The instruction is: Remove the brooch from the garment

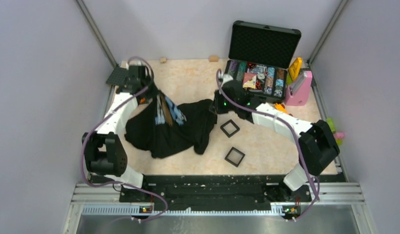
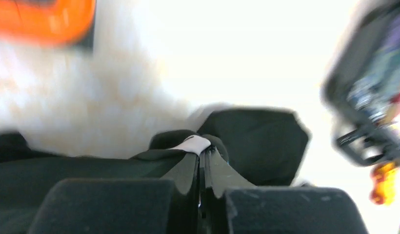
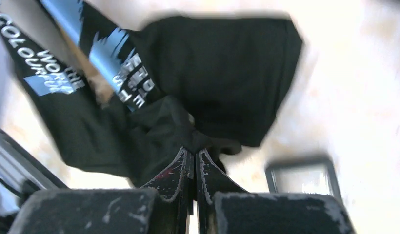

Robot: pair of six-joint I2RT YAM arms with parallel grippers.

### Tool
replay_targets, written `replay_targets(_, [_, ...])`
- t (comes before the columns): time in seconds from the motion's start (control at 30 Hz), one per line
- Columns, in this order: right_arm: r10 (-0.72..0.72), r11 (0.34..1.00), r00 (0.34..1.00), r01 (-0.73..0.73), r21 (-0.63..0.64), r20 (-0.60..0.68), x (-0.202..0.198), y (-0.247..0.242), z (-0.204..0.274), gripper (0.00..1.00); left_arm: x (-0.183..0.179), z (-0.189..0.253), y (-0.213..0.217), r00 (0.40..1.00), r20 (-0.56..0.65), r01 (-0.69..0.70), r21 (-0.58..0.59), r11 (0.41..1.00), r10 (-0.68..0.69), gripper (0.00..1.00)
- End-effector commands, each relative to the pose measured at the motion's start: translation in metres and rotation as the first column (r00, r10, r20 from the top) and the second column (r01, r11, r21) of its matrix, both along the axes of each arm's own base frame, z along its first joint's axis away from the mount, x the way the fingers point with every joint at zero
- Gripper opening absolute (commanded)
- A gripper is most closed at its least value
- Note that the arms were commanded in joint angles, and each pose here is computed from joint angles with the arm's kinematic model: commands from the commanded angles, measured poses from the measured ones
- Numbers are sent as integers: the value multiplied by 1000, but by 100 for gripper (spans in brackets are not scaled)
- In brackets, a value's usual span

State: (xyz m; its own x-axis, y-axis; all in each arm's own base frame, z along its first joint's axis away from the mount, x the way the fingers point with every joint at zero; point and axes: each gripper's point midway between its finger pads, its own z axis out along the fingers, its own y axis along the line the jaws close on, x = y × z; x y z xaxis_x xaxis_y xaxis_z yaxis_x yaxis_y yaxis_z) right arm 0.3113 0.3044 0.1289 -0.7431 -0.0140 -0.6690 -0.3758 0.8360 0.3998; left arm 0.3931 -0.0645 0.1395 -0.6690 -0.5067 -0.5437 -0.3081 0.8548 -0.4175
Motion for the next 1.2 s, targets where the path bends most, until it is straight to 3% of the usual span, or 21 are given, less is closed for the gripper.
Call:
replay_targets(0.0, [48, 991, 981, -70, 111, 190, 28, 24, 115, 0, 37, 134, 24, 976, 217, -41, 117, 992, 15, 0])
replay_targets(0.1, [63, 984, 978, -94, 148, 201, 5, 21, 132, 0, 22, 172, 36, 961, 276, -73, 178, 981, 21, 0])
replay_targets(0.2, [61, 986, 987, -84, 147, 151, -31, 11, 108, 0, -10, 162, 47, 963, 266, -97, 216, 971, 37, 0])
replay_targets(0.3, [82, 980, 995, -91, 177, 57, -67, 5, 71, 0, -41, 124, 47, 970, 239, -101, 196, 975, 52, 0])
replay_targets(0.5, [180, 981, 976, -167, 102, -126, -133, 7, -15, 0, -85, 4, 5, 999, 46, 25, -11, 1000, -24, 0])
replay_targets(0.7, [340, 939, 925, -323, 117, -170, -170, 28, -40, 0, -116, -48, 8, 998, -58, -3, -6, 1000, 3, 0])
replay_targets(0.73, [334, 941, 928, -319, 111, -164, -167, 29, -38, 9, -119, -50, 9, 998, -59, -5, 3, 1000, 5, 0])
replay_targets(0.8, [299, 954, 948, -295, 55, -105, -149, 29, -28, 41, -125, -50, 10, 998, -60, -4, 6, 1000, 4, 0])
replay_targets(0.87, [252, 968, 967, -252, 2, -30, -123, 31, -12, 55, -129, -51, 11, 998, -56, -11, 5, 1000, 12, 0])
replay_targets(1.17, [73, 997, 996, -75, 26, 60, -3, 56, 11, 49, -134, -40, 33, 974, 125, -190, -5, 982, 189, 0])
